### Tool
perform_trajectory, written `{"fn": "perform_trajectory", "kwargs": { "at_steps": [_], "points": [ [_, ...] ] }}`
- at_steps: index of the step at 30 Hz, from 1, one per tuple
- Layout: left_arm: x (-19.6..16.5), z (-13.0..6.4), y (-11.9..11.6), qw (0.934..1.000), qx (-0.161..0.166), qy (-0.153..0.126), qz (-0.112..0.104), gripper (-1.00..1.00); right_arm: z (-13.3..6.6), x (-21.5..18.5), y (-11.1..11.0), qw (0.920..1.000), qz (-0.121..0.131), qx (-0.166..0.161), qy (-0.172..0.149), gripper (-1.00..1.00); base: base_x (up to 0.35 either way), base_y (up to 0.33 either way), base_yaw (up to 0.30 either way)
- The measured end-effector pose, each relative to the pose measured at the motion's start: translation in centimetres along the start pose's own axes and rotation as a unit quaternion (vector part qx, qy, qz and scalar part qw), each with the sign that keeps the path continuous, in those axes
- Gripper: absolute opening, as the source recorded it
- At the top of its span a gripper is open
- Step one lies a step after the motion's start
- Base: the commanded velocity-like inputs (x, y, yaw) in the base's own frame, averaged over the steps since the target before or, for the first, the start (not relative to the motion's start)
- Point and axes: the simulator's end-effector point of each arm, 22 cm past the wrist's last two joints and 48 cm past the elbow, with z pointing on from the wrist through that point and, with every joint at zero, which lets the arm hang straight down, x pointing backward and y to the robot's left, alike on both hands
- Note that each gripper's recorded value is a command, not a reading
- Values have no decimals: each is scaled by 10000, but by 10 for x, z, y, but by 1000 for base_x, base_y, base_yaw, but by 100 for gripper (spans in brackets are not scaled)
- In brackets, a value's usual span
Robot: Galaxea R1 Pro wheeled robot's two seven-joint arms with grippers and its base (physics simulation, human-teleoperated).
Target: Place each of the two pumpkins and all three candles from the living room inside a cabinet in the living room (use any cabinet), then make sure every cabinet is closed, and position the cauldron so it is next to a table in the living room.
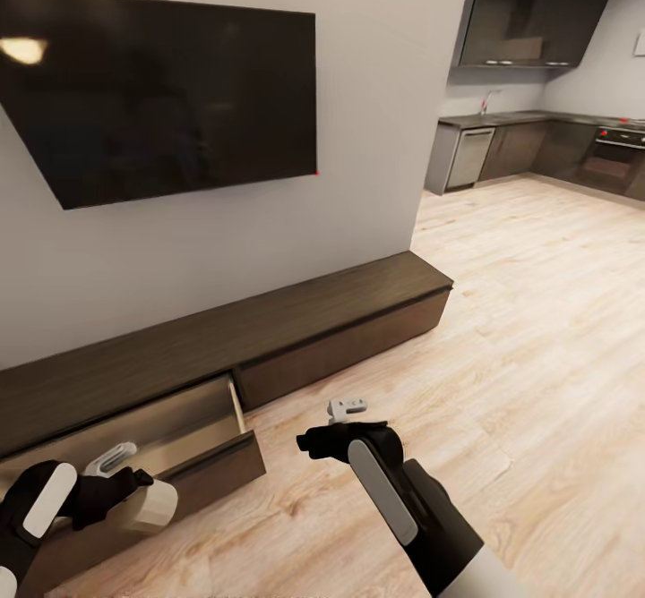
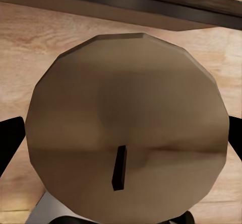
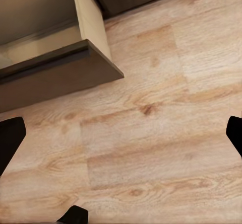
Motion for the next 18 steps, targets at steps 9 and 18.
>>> {"fn": "perform_trajectory", "kwargs": {
  "at_steps": [9, 18],
  "points": [
    [3, 4, 2, 10000, -35, 42, -1, -100, 5, 6, 3, 10000, -50, -18, 68, 100, 0, 0, 197],
    [4, 7, 2, 10000, -38, 70, 6, -100, 9, 11, 1, 9999, -30, -20, 126, 100, 0, 0, 196]
  ]
}}
